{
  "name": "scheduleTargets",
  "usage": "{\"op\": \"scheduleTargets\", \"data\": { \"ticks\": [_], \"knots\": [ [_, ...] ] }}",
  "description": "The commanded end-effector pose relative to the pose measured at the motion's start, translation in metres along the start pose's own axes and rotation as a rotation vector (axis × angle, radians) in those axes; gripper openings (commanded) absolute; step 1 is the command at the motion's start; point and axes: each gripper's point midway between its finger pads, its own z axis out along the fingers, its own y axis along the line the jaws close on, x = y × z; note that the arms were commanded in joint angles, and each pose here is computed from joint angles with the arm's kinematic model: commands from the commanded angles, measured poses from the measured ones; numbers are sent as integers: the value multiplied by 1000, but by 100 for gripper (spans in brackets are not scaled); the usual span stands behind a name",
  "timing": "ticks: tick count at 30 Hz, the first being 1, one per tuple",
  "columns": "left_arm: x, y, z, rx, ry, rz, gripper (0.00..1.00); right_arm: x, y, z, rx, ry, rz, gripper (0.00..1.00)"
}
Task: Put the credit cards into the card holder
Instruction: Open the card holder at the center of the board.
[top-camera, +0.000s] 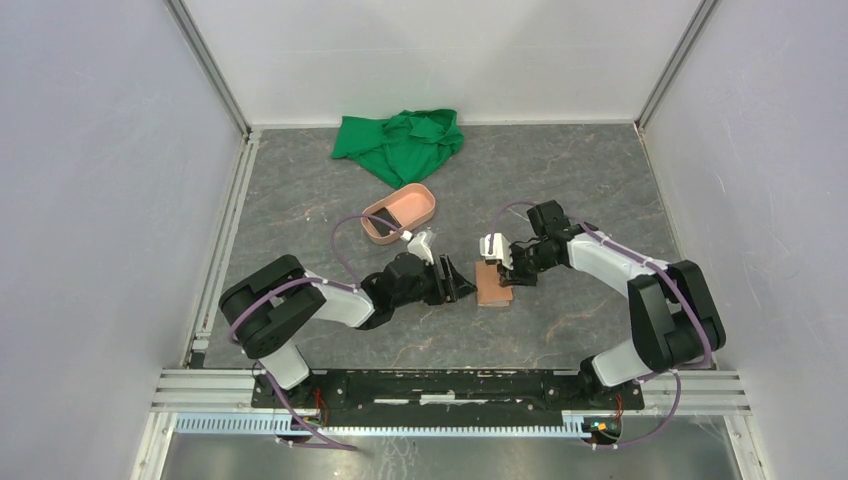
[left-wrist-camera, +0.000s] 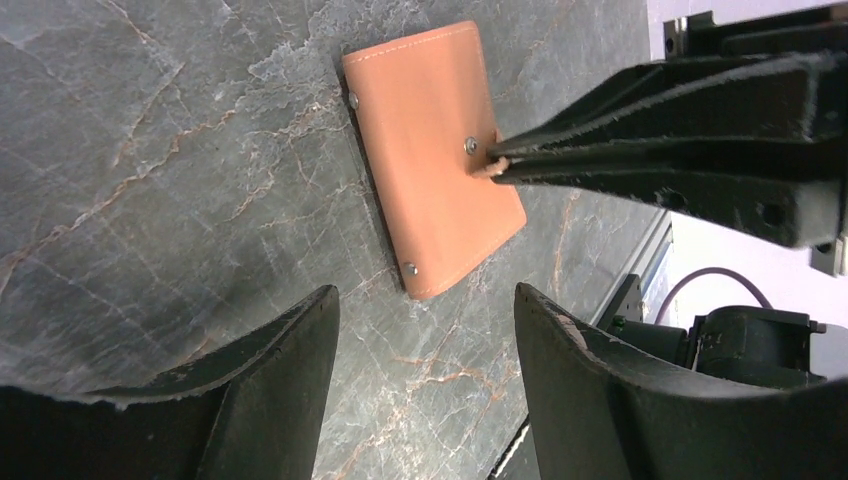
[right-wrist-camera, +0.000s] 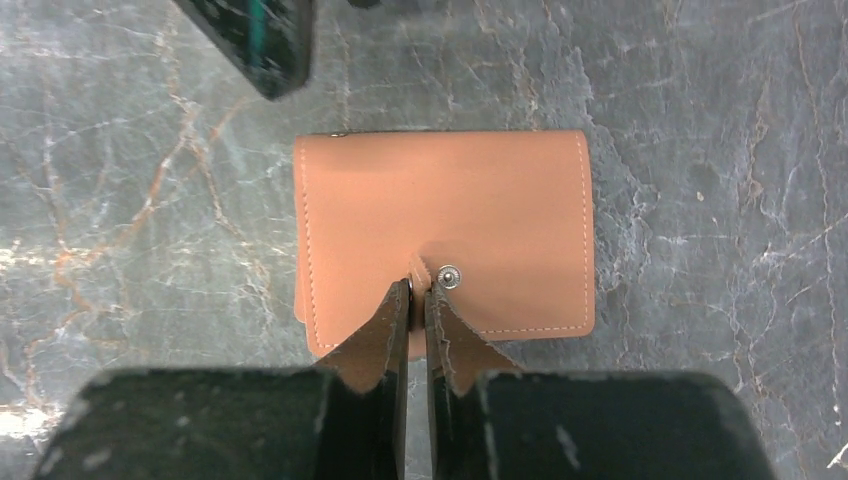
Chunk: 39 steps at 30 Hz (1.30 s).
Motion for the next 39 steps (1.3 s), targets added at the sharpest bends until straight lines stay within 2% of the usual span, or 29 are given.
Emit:
{"op": "scheduleTargets", "data": {
  "ticks": [1,8,14,18,23,36,39],
  "knots": [
    [-11,-22,8,65,-29,14,71,-32,12,-12,-21,-126,-90,0],
    [-29,-30,-19,64,-94,226,71,-62,9,-28,124,-267,5,0],
    [-33,-43,-43,126,-119,360,76,-87,16,-33,81,-387,51,0],
    [-23,-48,-44,175,-83,378,83,-94,20,-31,29,-426,91,0],
    [-24,-32,-36,93,-87,400,85,-84,14,-27,62,-396,126,0],
    [-24,-36,-12,77,-60,377,80,-83,15,-29,52,-395,118,0],
    [-21,-26,-5,43,-51,374,74,-83,15,-29,51,-397,120,0]
  ]
}}
